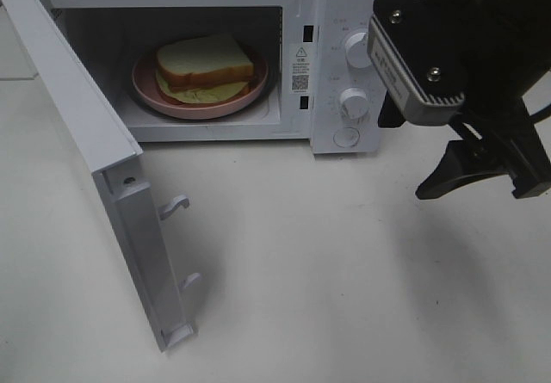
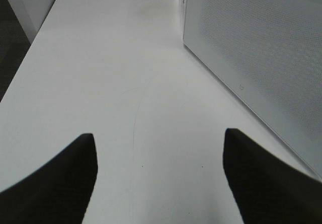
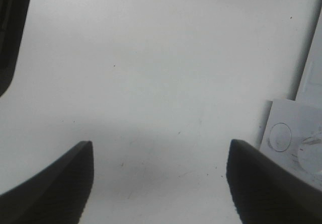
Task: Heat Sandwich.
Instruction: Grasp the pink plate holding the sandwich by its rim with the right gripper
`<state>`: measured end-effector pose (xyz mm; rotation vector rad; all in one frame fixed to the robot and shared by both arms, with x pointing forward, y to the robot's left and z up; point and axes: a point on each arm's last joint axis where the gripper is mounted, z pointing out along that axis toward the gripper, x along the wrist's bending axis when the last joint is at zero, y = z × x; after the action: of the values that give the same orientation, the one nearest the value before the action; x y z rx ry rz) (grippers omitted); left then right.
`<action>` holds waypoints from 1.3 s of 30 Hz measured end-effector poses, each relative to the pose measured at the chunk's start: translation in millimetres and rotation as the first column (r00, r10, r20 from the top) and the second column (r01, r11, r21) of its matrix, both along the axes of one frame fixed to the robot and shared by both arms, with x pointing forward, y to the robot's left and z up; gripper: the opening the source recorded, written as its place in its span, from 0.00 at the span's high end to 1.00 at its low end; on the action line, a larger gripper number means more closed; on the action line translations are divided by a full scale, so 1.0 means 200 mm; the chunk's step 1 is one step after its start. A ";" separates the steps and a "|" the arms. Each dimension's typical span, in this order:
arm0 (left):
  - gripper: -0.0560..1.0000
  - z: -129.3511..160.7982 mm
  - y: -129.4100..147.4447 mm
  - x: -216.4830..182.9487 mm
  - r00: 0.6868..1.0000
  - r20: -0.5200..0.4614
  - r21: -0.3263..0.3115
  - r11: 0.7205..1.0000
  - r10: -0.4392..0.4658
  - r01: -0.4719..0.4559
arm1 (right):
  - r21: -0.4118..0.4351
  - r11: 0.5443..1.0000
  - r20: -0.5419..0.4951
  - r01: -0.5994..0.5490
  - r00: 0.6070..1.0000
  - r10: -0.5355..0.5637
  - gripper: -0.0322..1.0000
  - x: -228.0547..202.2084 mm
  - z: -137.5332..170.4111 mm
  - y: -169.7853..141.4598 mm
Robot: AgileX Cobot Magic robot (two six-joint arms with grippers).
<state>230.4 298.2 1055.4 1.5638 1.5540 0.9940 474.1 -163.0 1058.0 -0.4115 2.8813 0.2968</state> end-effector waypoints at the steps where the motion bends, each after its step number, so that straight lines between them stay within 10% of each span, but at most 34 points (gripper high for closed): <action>1: 0.31 0.00 0.00 0.00 1.000 0.000 0.000 1.000 0.000 0.000 | 0.000 1.000 0.004 -0.005 1.000 0.005 0.27 0.00 0.00 0.00; 21: 0.31 0.00 0.00 0.00 1.000 0.000 0.000 1.000 0.000 0.000 | 0.033 0.986 0.138 -0.163 0.978 0.158 0.27 0.06 0.00 0.05; 39: 0.31 0.00 0.00 0.00 1.000 0.000 0.000 1.000 0.000 0.000 | 0.038 0.955 0.138 -0.293 0.948 0.285 0.27 0.38 -0.18 0.54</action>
<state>230.4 298.2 1055.4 1.5638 1.5540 0.9940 550.5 -55.9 1022.5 -0.8136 2.6727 0.3849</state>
